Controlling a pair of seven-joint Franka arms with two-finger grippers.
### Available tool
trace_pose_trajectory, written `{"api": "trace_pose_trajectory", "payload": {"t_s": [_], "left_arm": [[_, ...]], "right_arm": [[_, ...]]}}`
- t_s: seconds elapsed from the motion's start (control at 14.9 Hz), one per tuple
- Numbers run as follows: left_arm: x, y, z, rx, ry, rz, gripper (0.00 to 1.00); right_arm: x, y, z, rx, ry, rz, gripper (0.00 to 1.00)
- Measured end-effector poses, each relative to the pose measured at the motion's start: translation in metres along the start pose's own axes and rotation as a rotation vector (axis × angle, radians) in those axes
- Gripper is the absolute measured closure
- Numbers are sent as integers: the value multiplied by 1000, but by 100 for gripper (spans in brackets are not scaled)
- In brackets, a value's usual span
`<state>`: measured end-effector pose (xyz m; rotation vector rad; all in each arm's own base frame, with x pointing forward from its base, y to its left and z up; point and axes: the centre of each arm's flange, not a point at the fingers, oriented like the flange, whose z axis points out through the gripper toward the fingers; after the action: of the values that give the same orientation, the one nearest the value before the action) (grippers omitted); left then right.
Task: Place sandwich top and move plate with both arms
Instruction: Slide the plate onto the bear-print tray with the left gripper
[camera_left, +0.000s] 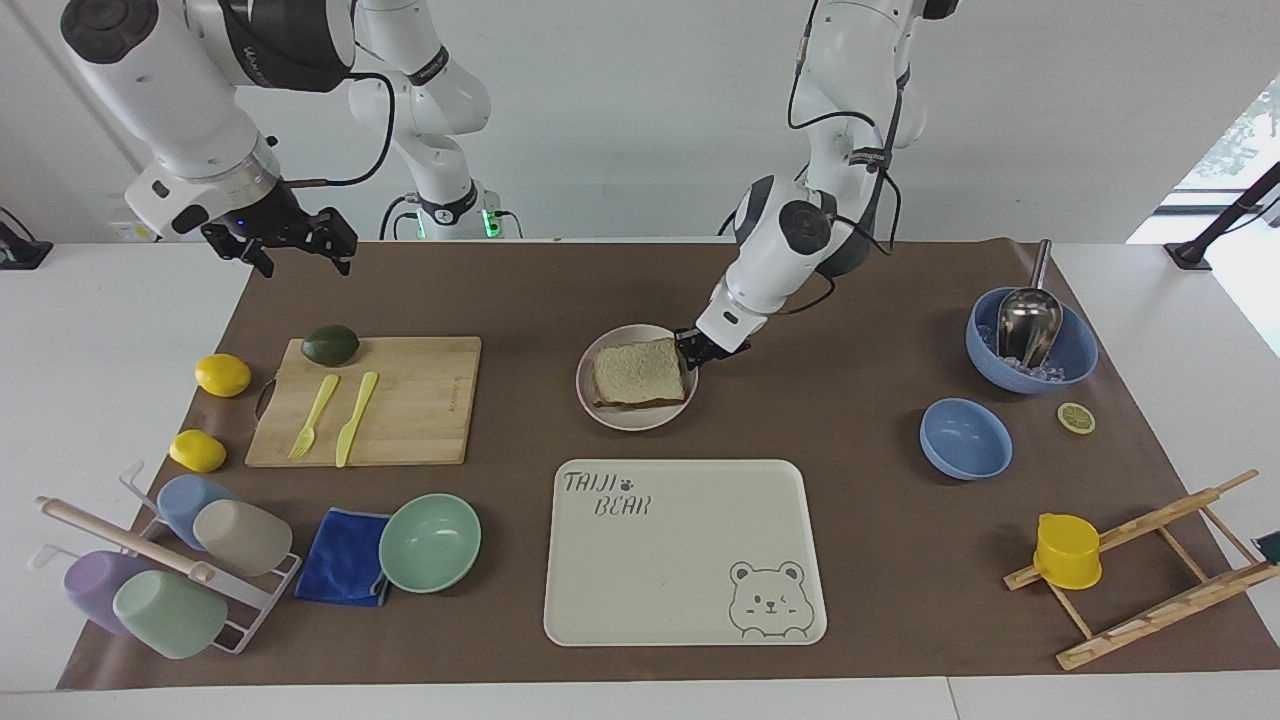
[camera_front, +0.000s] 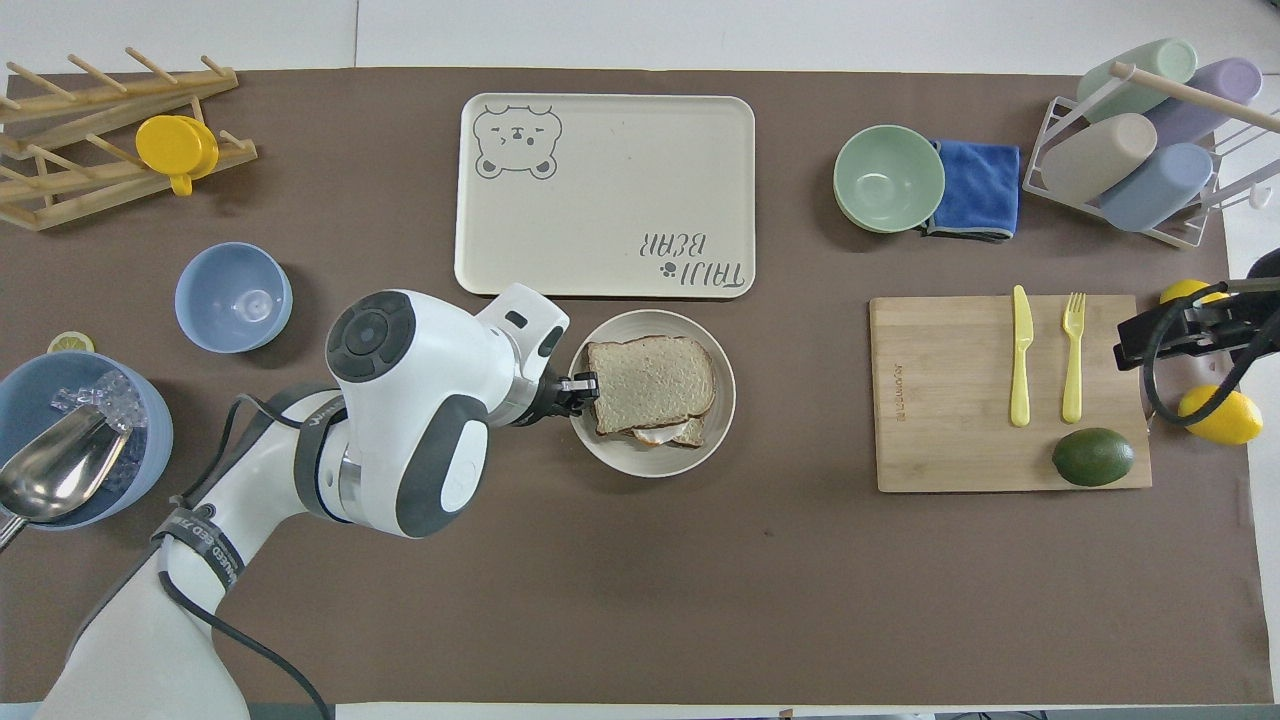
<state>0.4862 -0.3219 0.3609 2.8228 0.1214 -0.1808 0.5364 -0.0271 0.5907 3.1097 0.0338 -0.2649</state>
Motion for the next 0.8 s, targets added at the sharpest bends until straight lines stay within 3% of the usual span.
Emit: {"api": "trace_pose_trajectory", "payload": {"t_s": [0.54,0.8], "left_arm": [[87,-11,-77,-89,48,-100,96],[126,-15,-68,-93,50,-142,96]], "right_arm": [[0,0,0,0,1,0,0],[0,0,0,0,1,0,0]]}}
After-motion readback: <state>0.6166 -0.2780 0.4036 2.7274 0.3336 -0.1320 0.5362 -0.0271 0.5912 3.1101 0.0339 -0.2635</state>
